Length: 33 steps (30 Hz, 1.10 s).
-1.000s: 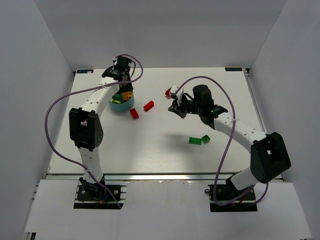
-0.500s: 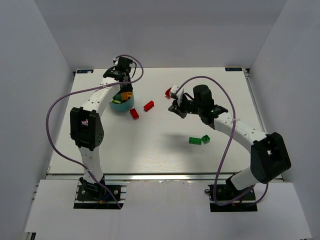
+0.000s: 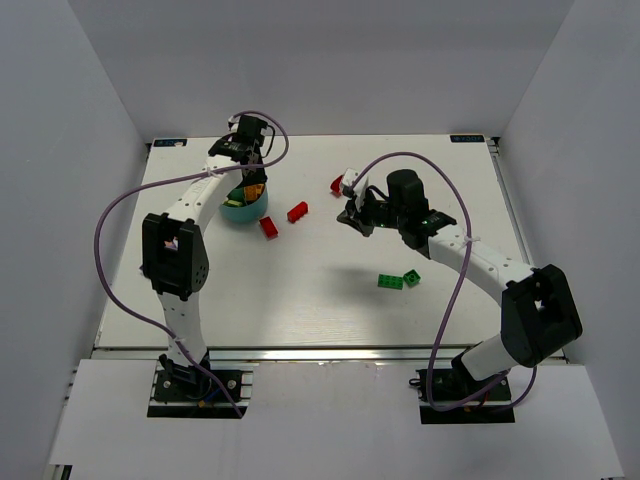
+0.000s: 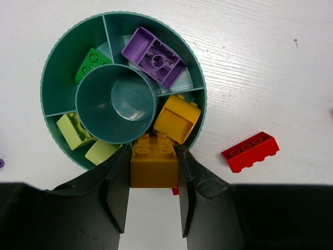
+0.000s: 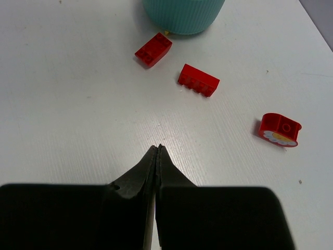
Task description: Sort the legos into containers by color
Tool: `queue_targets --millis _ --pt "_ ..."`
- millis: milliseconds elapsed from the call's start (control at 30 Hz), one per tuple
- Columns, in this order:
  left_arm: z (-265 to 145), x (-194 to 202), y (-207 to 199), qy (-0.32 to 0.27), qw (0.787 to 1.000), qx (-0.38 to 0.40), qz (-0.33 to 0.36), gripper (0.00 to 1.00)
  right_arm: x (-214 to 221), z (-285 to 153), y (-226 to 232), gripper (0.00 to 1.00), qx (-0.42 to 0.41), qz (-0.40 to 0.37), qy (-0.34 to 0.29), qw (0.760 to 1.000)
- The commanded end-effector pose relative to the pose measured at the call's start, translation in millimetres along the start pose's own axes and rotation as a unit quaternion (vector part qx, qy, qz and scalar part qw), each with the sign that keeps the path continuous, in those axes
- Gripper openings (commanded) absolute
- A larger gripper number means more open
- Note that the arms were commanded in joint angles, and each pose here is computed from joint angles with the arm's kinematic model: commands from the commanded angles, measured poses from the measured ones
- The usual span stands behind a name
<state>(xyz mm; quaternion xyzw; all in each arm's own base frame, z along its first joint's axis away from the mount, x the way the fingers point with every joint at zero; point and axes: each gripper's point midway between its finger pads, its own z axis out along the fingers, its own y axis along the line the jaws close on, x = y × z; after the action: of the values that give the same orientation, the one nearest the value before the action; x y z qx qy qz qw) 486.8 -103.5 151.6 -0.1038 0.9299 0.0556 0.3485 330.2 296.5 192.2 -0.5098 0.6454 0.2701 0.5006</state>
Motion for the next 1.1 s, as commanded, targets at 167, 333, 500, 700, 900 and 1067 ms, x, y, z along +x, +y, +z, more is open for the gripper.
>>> queue_targets --millis 167,333,500,700,900,1067 --pt "1 9 3 0.011 1.000 -0.012 0.005 0.54 -16 -6 -1 0.00 0.004 -0.009 -0.029 1.000" --pt "-1 9 4 0.011 1.000 -0.014 0.002 0.64 -15 -6 -1 0.00 0.003 -0.008 -0.028 1.000" --pt "-4 6 3 0.006 1.000 -0.012 -0.003 0.65 -16 -7 0 0.00 0.003 -0.008 -0.029 1.000" --pt "-13 -5 3 -0.006 1.000 -0.009 -0.012 0.65 -15 -8 -1 0.00 0.003 -0.007 -0.028 1.000" --pt "-62 -49 -1 -0.062 0.997 0.020 -0.038 0.78 -14 -8 2 0.02 -0.005 -0.013 -0.025 1.000" --pt "-105 -68 -1 -0.102 0.990 0.066 -0.065 0.96 -15 -10 6 0.83 -0.016 -0.023 -0.021 0.999"
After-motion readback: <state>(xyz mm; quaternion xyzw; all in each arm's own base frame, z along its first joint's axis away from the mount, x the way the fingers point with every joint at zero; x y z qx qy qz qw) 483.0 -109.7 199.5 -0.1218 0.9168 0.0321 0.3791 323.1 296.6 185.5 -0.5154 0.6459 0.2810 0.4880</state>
